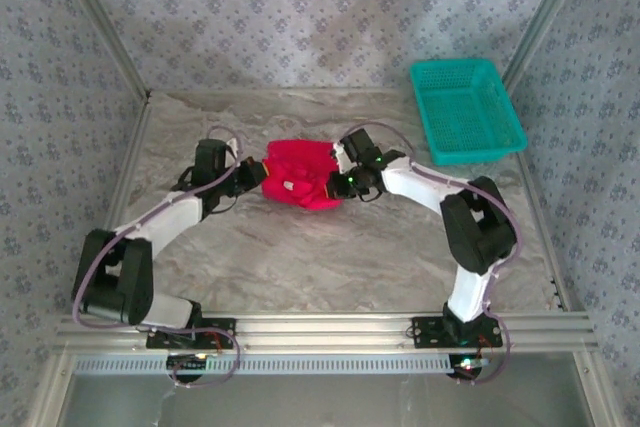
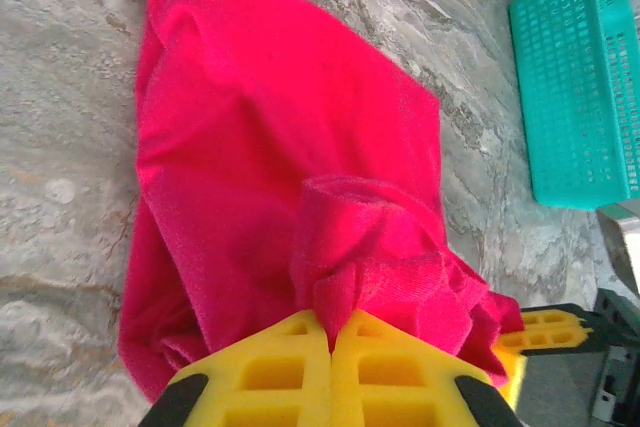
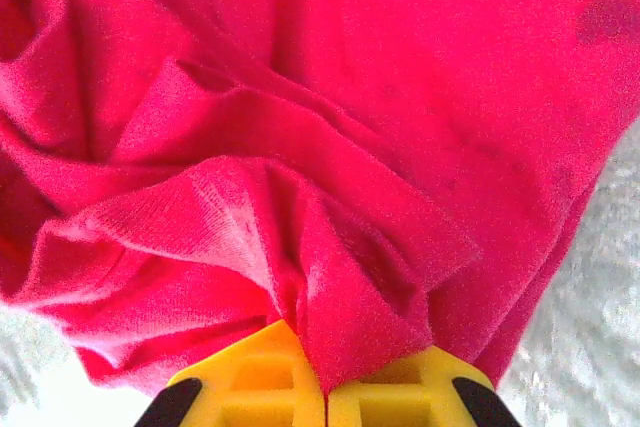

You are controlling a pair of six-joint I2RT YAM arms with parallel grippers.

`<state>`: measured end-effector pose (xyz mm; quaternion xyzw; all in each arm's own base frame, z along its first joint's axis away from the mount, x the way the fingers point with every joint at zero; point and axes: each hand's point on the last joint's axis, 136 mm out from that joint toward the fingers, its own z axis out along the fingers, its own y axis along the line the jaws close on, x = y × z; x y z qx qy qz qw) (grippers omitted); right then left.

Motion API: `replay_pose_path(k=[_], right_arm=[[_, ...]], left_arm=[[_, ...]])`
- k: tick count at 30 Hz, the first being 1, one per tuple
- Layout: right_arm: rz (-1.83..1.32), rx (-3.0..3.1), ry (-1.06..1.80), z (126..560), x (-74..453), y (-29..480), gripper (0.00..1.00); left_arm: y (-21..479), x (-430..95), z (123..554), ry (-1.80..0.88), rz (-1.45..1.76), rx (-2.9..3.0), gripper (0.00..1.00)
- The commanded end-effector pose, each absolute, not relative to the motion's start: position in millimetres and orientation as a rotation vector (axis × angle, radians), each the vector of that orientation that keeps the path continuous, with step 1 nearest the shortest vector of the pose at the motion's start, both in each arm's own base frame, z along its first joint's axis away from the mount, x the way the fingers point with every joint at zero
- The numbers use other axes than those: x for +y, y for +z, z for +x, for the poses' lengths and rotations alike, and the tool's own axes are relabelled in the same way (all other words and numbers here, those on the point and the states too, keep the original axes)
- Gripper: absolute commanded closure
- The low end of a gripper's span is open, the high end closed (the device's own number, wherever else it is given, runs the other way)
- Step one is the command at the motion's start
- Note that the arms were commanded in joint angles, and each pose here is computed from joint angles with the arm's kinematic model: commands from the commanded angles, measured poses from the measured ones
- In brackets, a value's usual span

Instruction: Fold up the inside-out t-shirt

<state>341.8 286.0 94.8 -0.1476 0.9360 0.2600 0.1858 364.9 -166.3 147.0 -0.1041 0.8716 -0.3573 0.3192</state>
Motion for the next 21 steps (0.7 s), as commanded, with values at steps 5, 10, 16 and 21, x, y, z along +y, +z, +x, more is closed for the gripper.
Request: replay_pose_path(k=[5, 10, 16, 21], right_arm=[[-0.268, 2.401, 0.686, 399, 265, 164, 1.0], [-0.229, 2.441, 0.65, 446, 257, 148, 1.0], [-0.142, 2.513, 0.615, 494, 243, 107, 1.0], [-0.099, 2.584, 0.62, 512, 241, 70, 1.0]], left_arm=[[198, -162, 409, -0.835, -0.188, 2.16, 1.0], [178, -168, 465, -0.857, -0.192, 2.21, 1.0], [144, -181, 521, -0.866, -0.177, 2.281, 1.0], [114, -187, 542, -0.89, -0.188, 2.328, 1.0]])
